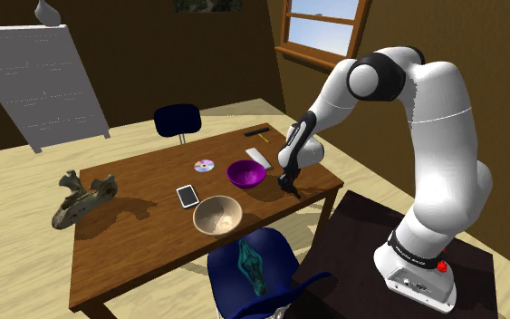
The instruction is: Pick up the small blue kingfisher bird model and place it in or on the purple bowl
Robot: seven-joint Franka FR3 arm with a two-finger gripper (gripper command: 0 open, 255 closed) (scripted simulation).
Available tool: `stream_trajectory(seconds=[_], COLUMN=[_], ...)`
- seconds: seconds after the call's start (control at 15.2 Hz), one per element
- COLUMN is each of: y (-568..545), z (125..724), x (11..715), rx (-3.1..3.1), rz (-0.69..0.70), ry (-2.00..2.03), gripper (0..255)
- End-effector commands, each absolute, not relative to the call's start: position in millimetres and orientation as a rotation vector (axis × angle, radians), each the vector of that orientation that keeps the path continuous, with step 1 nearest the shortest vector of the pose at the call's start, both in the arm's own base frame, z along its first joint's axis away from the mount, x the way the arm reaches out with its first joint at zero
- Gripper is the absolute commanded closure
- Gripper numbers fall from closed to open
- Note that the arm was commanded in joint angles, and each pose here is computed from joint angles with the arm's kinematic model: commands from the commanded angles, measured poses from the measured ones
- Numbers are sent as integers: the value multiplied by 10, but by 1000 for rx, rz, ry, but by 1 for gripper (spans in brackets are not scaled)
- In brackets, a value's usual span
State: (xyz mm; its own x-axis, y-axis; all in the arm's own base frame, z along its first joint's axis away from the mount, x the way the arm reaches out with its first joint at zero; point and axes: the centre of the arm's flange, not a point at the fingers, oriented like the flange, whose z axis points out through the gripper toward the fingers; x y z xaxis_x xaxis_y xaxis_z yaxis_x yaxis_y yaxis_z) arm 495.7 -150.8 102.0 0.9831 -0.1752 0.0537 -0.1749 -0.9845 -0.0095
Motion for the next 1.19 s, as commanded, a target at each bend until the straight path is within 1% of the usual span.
stream_trajectory(seconds=[0.0,0.46,1.12], y=[-1508,-1508,-1508], z=[1019,1019,1547], x=[4957,4956,4956], rx=[-3124,-3124,-3124], rz=[-85,-85,-85], ry=[276,276,276], gripper=[255,255,255])
